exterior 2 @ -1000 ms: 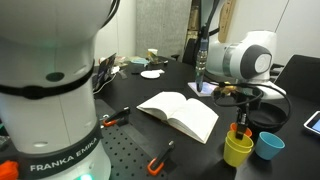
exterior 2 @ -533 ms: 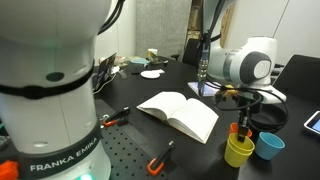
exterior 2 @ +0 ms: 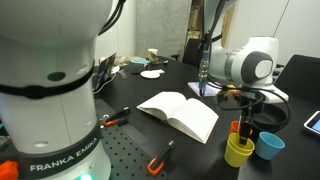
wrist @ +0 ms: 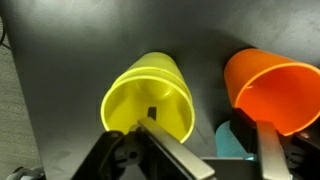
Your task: Unstack the cups
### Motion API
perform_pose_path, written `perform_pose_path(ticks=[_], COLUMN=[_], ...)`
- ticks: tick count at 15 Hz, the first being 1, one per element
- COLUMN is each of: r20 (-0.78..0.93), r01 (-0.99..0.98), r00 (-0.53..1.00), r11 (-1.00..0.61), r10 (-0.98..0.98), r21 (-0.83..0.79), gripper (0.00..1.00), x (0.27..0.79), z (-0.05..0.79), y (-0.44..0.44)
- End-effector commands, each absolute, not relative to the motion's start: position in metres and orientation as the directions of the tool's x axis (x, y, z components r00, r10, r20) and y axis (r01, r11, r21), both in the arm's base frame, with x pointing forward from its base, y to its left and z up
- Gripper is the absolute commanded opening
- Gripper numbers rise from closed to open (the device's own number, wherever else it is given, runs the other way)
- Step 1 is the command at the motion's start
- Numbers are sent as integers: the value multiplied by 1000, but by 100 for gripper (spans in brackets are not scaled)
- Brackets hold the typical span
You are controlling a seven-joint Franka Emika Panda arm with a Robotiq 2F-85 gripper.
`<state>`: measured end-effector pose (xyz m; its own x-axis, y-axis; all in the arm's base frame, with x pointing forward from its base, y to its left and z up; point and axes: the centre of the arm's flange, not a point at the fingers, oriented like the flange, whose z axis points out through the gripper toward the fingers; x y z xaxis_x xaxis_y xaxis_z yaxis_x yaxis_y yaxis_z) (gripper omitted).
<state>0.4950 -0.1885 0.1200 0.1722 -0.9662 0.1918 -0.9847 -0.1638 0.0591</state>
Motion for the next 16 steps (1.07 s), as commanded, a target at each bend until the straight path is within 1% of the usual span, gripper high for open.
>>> perform_pose_path(ticks=[1, 7, 12, 13, 14, 15, 16], r20=[210, 212, 208, 206, 204, 204, 203], r01=[-982, -981, -982, -983, -983, -982, -982], r00=[185, 191, 182, 180, 180, 180, 179], r11=[-175, -179, -168, -166, -165, -165, -165], r10=[-960, -958, -961, -962, -962, -962, -963], r21=[68, 73, 82, 84, 86, 87, 88], gripper=[100, 98, 99, 97, 79, 73, 72], x=[496, 496, 488, 487, 486, 485, 484], z=[132, 133, 135, 134, 133, 132, 131], y=[-188, -186, -185, -185, -185, -185, -184])
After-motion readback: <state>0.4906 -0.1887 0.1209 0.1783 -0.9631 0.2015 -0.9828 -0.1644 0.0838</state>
